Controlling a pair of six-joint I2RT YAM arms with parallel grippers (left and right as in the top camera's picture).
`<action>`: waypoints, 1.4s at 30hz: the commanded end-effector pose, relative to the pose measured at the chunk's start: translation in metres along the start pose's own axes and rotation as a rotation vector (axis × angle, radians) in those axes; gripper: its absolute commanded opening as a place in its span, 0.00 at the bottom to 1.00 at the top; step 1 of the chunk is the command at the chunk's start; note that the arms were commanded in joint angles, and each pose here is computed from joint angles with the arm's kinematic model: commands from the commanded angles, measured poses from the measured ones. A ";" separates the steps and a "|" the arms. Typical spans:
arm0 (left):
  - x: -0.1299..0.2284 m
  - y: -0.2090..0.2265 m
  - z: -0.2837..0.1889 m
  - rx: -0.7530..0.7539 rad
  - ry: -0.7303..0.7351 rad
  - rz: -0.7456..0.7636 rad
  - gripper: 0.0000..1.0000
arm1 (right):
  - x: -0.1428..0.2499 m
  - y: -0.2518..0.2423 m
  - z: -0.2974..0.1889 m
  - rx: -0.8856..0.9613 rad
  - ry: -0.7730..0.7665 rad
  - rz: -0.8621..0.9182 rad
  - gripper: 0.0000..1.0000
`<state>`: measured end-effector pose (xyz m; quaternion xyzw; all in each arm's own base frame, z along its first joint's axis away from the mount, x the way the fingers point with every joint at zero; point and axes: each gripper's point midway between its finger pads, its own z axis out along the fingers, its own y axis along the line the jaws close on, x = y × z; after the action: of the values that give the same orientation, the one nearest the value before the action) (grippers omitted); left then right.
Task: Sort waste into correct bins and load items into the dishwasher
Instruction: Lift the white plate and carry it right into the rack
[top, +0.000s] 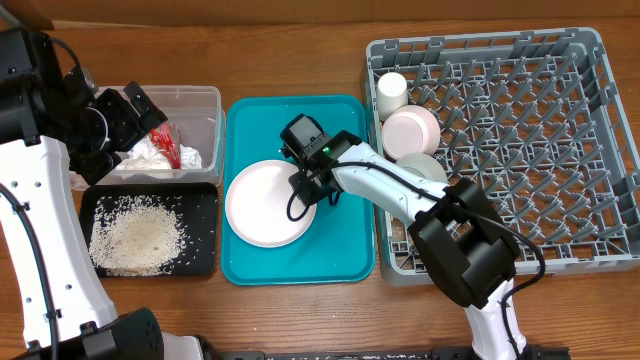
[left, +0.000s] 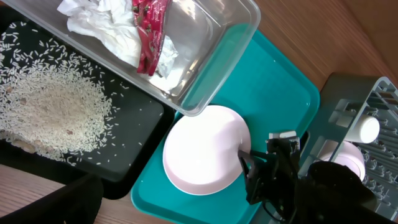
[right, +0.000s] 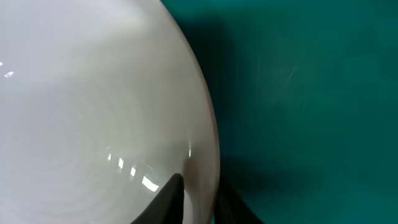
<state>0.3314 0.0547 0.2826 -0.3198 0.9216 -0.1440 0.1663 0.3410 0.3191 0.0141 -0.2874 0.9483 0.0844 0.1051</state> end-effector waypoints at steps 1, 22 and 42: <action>-0.001 -0.003 -0.003 0.012 -0.011 0.024 1.00 | 0.004 -0.003 0.004 0.011 0.014 0.006 0.17; -0.001 -0.003 -0.003 0.012 -0.011 0.024 1.00 | -0.065 -0.035 -0.169 0.206 -0.259 0.036 0.04; -0.001 -0.003 -0.003 0.012 -0.011 0.024 1.00 | 0.008 -0.215 -0.390 1.253 -0.376 0.340 0.04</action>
<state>0.3314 0.0547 0.2826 -0.3198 0.9216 -0.1440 0.1663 0.3953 0.0942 0.3489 -0.0561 0.8433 -0.3541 0.4004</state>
